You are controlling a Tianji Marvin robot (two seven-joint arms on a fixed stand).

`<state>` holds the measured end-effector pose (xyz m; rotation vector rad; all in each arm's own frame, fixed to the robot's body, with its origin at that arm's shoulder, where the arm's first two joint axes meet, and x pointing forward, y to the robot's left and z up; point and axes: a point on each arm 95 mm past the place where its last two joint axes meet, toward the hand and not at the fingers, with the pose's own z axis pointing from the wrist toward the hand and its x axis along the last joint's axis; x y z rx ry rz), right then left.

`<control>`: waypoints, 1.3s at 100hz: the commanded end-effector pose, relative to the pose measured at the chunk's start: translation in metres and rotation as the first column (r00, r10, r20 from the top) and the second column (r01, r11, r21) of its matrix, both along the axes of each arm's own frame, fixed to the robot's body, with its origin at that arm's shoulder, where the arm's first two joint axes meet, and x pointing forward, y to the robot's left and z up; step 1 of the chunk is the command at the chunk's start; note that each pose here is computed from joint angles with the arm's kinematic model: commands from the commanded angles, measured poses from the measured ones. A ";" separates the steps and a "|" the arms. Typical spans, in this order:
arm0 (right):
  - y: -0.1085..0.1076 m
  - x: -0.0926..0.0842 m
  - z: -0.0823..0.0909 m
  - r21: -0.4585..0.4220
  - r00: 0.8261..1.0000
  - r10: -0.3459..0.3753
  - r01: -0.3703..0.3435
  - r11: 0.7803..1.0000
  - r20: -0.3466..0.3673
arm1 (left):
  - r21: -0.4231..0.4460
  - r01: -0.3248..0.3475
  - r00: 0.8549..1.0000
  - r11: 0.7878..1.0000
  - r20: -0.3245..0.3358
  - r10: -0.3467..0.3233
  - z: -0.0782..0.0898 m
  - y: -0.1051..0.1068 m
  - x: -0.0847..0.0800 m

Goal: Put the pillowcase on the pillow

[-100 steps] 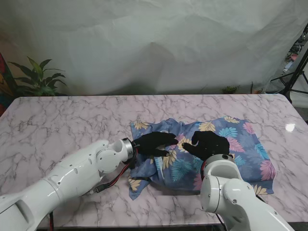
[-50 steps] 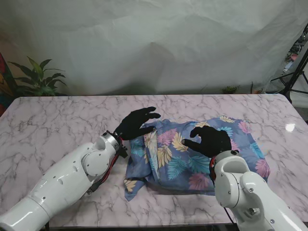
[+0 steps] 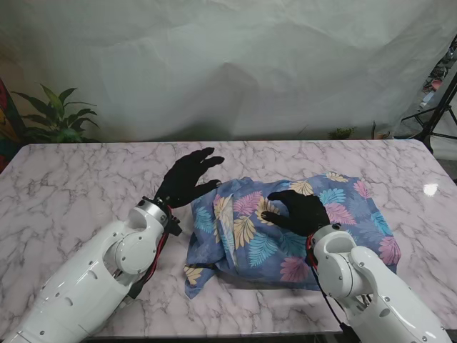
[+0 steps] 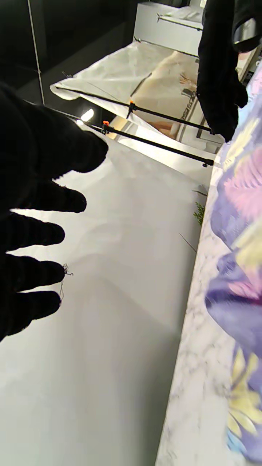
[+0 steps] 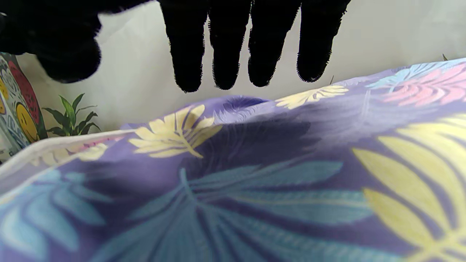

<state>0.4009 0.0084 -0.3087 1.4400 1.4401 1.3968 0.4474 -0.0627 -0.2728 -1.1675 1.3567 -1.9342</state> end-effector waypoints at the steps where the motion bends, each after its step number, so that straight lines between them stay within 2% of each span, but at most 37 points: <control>1: 0.001 0.003 -0.010 -0.026 1.000 0.017 -0.018 1.000 -0.027 | 0.032 -0.025 0.998 0.999 -0.056 0.026 -0.014 0.011 -0.003; 25: 0.012 0.024 -0.033 -0.034 0.994 0.066 -0.069 0.997 -0.089 | 0.020 -0.116 0.982 0.993 -0.145 0.117 -0.027 0.029 -0.004; 46: 0.023 0.050 -0.046 -0.042 0.993 0.055 -0.060 0.997 -0.101 | 0.017 -0.155 0.968 0.988 -0.199 0.155 -0.040 0.036 -0.004; 55: 0.027 0.060 -0.049 -0.048 0.995 0.045 -0.049 0.998 -0.092 | 0.014 -0.169 0.963 0.986 -0.212 0.168 -0.045 0.037 -0.005; 89: 0.037 0.078 -0.045 -0.043 0.997 -0.010 0.007 0.999 -0.078 | -0.011 -0.205 0.953 0.979 -0.228 0.197 -0.056 0.045 -0.009; 100: 0.041 0.074 -0.036 0.009 0.998 -0.031 0.031 0.999 -0.060 | -0.017 -0.205 0.952 0.979 -0.234 0.196 -0.059 0.047 -0.010; 114: 0.043 0.053 -0.009 0.041 0.998 -0.048 0.047 0.998 0.044 | -0.022 -0.209 0.950 0.978 -0.240 0.197 -0.060 0.049 -0.011; 130: 0.034 0.025 0.022 0.025 0.984 -0.073 0.070 0.997 0.159 | -0.015 -0.211 0.950 0.977 -0.239 0.202 -0.060 0.048 -0.010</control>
